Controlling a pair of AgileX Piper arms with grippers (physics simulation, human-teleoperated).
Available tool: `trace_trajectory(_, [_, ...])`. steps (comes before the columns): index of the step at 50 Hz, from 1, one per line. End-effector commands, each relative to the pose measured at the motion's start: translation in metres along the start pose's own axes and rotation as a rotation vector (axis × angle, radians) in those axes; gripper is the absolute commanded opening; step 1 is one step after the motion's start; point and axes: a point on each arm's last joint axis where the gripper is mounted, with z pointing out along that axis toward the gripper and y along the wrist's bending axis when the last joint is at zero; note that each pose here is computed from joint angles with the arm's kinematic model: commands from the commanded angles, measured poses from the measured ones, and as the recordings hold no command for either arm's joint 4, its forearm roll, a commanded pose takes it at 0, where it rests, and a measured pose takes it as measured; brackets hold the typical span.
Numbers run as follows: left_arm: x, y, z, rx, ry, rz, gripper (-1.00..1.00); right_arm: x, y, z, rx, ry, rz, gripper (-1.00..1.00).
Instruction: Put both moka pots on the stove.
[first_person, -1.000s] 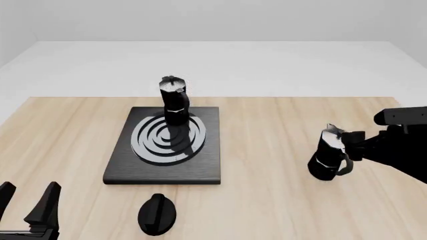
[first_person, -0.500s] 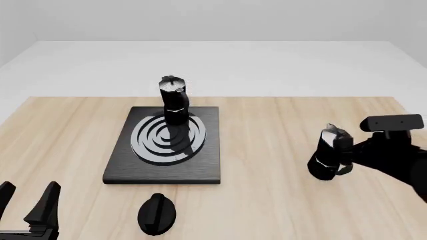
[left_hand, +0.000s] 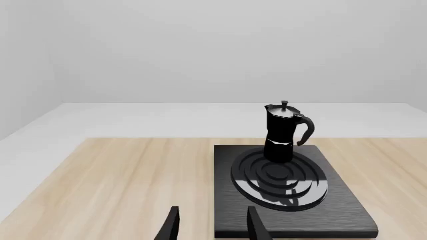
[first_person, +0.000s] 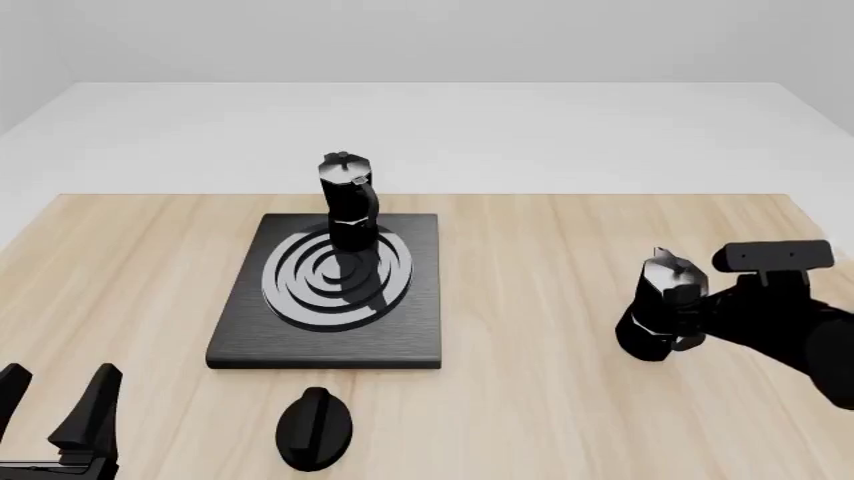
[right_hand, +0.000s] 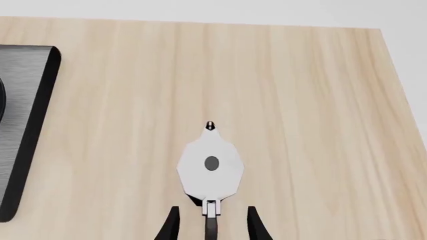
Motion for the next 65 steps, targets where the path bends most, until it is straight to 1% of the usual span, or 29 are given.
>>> trace_trajectory(1, [0.0, 0.0, 0.0, 0.0, 0.0, 0.0, 1.0, 0.005, -0.001, 0.007, 0.004, 0.013, 0.008, 1.0])
trace_trajectory(18, [0.0, 0.0, 0.0, 0.0, 0.0, 0.0, 1.0, 0.012, -0.001, 0.019, 0.004, 0.034, 0.021, 1.0])
trace_trajectory(49, [0.0, 0.0, 0.0, 0.0, 0.0, 0.0, 1.0, 0.024, 0.002, 0.03, -0.003, 0.056, 0.026, 1.0])
trace_trajectory(51, [0.0, 0.0, 0.0, 0.0, 0.0, 0.0, 1.0, 0.025, 0.006, 0.028, -0.016, 0.052, 0.017, 1.0])
trace_trajectory(53, [0.0, 0.0, 0.0, 0.0, 0.0, 0.0, 1.0, 0.024, 0.01, 0.021, -0.029, 0.028, -0.01, 1.0])
trace_trajectory(54, [0.0, 0.0, 0.0, 0.0, 0.0, 0.0, 1.0, 0.024, 0.01, 0.019, -0.029, 0.021, -0.009, -1.0])
trace_trajectory(55, [0.0, 0.0, 0.0, 0.0, 0.0, 0.0, 1.0, 0.019, 0.008, 0.009, -0.022, -0.026, -0.023, -1.0])
trace_trajectory(56, [0.0, 0.0, 0.0, 0.0, 0.0, 0.0, 1.0, 0.017, 0.01, 0.0, -0.027, -0.065, -0.023, -1.0])
trace_trajectory(58, [0.0, 0.0, 0.0, 0.0, 0.0, 0.0, 1.0, 0.018, 0.011, 0.001, -0.033, -0.062, -0.023, -1.0])
trace_trajectory(60, [0.0, 0.0, 0.0, 0.0, 0.0, 0.0, 1.0, 0.019, 0.009, -0.001, -0.022, -0.08, -0.047, -1.0])
trace_trajectory(62, [0.0, 0.0, 0.0, 0.0, 0.0, 0.0, 1.0, 0.018, 0.01, -0.003, -0.026, -0.087, -0.051, -1.0])
trace_trajectory(65, [0.0, 0.0, 0.0, 0.0, 0.0, 0.0, 1.0, 0.017, 0.012, -0.011, -0.03, -0.129, -0.091, -1.0])
